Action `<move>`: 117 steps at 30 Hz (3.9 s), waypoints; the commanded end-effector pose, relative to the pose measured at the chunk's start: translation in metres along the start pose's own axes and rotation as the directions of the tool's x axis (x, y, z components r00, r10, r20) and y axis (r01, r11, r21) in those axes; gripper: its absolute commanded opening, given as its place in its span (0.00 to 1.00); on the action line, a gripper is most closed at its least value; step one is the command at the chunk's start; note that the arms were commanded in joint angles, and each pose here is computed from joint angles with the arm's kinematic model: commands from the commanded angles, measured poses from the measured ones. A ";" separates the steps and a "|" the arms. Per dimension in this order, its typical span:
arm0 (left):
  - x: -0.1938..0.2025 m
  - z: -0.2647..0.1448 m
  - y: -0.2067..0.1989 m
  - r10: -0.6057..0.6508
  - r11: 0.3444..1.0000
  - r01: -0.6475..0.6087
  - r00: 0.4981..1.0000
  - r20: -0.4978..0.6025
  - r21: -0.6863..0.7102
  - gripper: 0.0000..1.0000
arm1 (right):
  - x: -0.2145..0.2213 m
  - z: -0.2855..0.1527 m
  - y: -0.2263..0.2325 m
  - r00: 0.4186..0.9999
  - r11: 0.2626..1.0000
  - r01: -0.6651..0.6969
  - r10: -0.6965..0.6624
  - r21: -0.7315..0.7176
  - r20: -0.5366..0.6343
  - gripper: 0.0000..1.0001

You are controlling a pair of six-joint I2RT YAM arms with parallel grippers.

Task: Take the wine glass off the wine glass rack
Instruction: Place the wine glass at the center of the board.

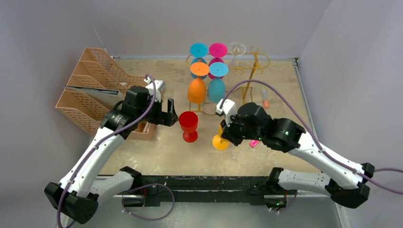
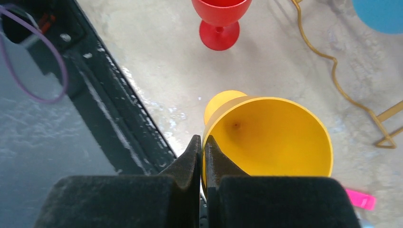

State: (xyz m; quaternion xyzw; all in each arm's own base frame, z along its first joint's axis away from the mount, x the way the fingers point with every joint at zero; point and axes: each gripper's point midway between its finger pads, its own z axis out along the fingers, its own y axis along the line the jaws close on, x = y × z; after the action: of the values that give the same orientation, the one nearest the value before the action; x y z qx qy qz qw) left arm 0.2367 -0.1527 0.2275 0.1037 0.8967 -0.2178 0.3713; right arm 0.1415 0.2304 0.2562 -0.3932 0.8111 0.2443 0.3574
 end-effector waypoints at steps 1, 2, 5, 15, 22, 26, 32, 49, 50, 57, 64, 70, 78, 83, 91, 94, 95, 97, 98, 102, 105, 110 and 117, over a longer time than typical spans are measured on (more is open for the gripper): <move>-0.002 0.009 0.003 0.049 0.999 -0.050 0.998 0.038 0.019 1.00 | -0.010 0.013 -0.013 0.982 0.975 0.187 -0.190 0.124 0.011 0.00; 0.002 0.012 0.006 0.057 0.998 -0.058 0.998 0.037 0.014 1.00 | -0.010 0.018 -0.012 0.979 0.972 0.199 -0.202 0.125 0.017 0.00; 0.005 0.014 0.010 0.072 0.997 -0.072 0.996 0.061 0.004 1.00 | -0.012 0.029 -0.013 0.974 0.966 0.216 -0.224 0.144 0.040 0.00; 0.015 0.019 0.017 0.068 0.998 -0.068 0.992 0.111 -0.004 1.00 | -0.019 0.060 -0.021 0.976 0.966 0.160 -0.186 0.205 0.114 0.00; 0.012 0.011 0.026 0.057 0.997 -0.048 0.987 0.152 -0.063 0.98 | -0.012 0.086 -0.011 0.995 0.983 0.070 -0.081 0.170 0.058 0.00; 0.010 0.004 0.028 0.057 0.996 -0.043 0.982 0.178 -0.078 0.99 | -0.013 0.101 -0.015 0.997 0.979 0.065 -0.072 0.194 0.031 0.00; 0.011 0.005 0.027 0.039 0.997 -0.027 0.985 0.168 -0.074 0.99 | -0.015 0.113 -0.020 0.997 0.971 0.069 -0.072 0.231 0.004 0.00; 0.005 -0.006 0.043 0.060 0.986 -0.024 0.975 0.212 -0.167 1.00 | -0.022 0.131 -0.037 0.997 0.957 -0.062 0.070 0.282 -0.020 0.00; 0.006 -0.006 0.044 0.061 0.985 -0.025 0.976 0.208 -0.172 1.00 | -0.022 0.133 -0.038 0.997 0.957 -0.066 0.078 0.281 -0.029 0.00; 0.007 -0.003 0.049 0.060 0.980 -0.022 0.981 0.186 -0.200 1.00 | -0.017 0.144 -0.035 0.994 0.960 -0.097 0.108 0.261 -0.028 0.00; 0.007 0.001 0.049 0.065 0.980 -0.029 0.982 0.178 -0.199 1.00 | -0.013 0.149 -0.037 0.993 0.958 -0.104 0.117 0.268 -0.033 0.00; 0.008 0.000 0.050 0.061 0.979 -0.024 0.982 0.179 -0.204 1.00 | -0.015 0.152 -0.036 0.993 0.960 -0.108 0.118 0.258 -0.021 0.06; 0.008 -0.001 0.050 0.061 0.979 -0.023 0.981 0.182 -0.204 1.00 | -0.016 0.150 -0.040 0.994 0.956 -0.098 0.109 0.277 -0.024 0.10; 0.008 -0.001 0.049 0.062 0.979 -0.025 0.981 0.181 -0.200 1.00 | -0.014 0.149 -0.041 0.994 0.955 -0.087 0.103 0.283 -0.039 0.12; 0.008 -0.001 0.050 0.061 0.979 -0.024 0.981 0.182 -0.200 1.00 | -0.014 0.147 -0.042 0.994 0.955 -0.066 0.089 0.289 -0.067 0.16; 0.008 -0.001 0.050 0.062 0.979 -0.025 0.981 0.182 -0.201 1.00 | -0.017 0.144 -0.043 0.994 0.953 -0.054 0.080 0.297 -0.074 0.17; 0.007 -0.002 0.050 0.063 0.979 -0.025 0.981 0.184 -0.201 1.00 | -0.017 0.144 -0.044 0.994 0.952 -0.051 0.077 0.302 -0.075 0.18; 0.008 -0.001 0.050 0.064 0.979 -0.026 0.981 0.183 -0.202 1.00 | -0.018 0.142 -0.046 0.995 0.950 -0.040 0.068 0.310 -0.079 0.22; 0.007 -0.001 0.050 0.065 0.978 -0.026 0.981 0.184 -0.205 1.00 | -0.018 0.143 -0.046 0.994 0.950 -0.034 0.064 0.311 -0.085 0.23; 0.007 -0.002 0.054 0.068 0.974 -0.025 0.980 0.186 -0.225 1.00 | -0.018 0.141 -0.046 0.994 0.949 -0.030 0.063 0.314 -0.094 0.24; 0.007 -0.003 0.054 0.069 0.973 -0.025 0.980 0.187 -0.228 1.00 | -0.025 0.137 -0.046 0.996 0.948 -0.043 0.065 0.314 -0.063 0.25; 0.007 -0.002 0.056 0.067 0.972 -0.022 0.980 0.185 -0.234 1.00 | -0.037 0.126 -0.045 0.998 0.948 -0.058 0.065 0.312 -0.012 0.25; 0.008 -0.001 0.056 0.066 0.972 -0.023 0.981 0.181 -0.233 1.00 | -0.038 0.117 -0.043 0.998 0.952 -0.061 0.064 0.300 0.000 0.23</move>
State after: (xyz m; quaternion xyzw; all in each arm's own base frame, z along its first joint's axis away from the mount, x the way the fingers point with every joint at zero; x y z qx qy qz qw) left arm 0.2455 -0.1058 0.1964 0.0621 0.8816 -0.1174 0.4529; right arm 0.2344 0.3046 0.1779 -0.3202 0.8649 0.1165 0.3685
